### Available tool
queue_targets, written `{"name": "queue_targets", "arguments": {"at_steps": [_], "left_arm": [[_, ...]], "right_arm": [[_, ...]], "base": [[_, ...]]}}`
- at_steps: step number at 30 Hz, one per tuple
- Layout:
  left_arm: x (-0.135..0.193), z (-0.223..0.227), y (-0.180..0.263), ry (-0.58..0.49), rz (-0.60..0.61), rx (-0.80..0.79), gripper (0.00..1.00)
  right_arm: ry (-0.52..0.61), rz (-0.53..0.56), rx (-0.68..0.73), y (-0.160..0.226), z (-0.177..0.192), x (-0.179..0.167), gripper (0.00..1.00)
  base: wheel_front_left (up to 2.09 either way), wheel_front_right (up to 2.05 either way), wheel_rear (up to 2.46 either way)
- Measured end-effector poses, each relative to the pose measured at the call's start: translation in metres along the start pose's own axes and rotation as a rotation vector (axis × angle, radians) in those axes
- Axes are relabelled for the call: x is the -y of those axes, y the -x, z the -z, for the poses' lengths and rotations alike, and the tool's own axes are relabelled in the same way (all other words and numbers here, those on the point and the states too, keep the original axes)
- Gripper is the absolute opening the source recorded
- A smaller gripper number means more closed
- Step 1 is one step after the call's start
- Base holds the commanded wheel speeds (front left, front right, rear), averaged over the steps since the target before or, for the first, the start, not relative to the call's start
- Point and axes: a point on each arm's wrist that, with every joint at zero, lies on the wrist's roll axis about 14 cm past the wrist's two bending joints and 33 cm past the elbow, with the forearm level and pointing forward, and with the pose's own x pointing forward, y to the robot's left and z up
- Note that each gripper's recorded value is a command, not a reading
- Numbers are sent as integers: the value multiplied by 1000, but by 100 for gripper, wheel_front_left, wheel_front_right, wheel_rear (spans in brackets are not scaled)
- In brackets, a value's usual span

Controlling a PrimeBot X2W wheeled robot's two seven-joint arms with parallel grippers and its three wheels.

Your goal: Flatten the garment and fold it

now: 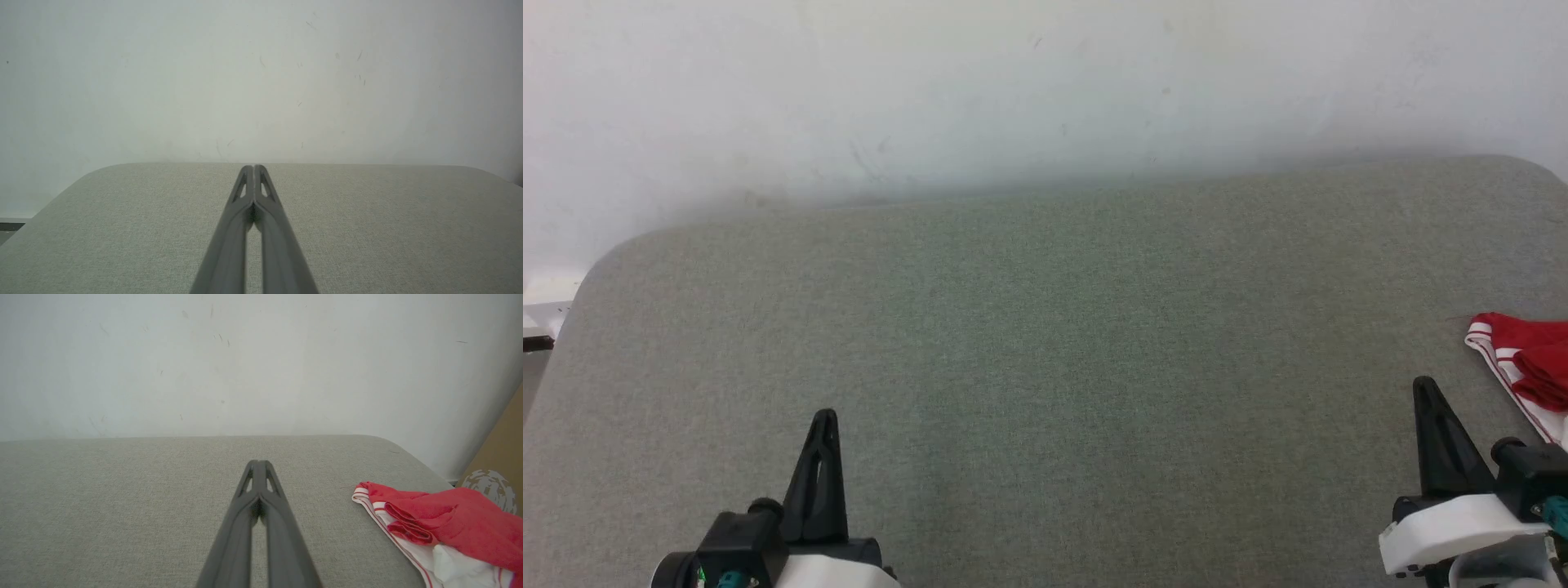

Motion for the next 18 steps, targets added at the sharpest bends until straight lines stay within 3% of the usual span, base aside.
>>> {"name": "queue_targets", "arguments": {"at_steps": [18], "left_arm": [[-3, 4, 0, -17, -3, -29, 0]], "right_arm": [[1, -31, -16, -3, 0, -10, 0]], "base": [[0, 0, 0]]}}
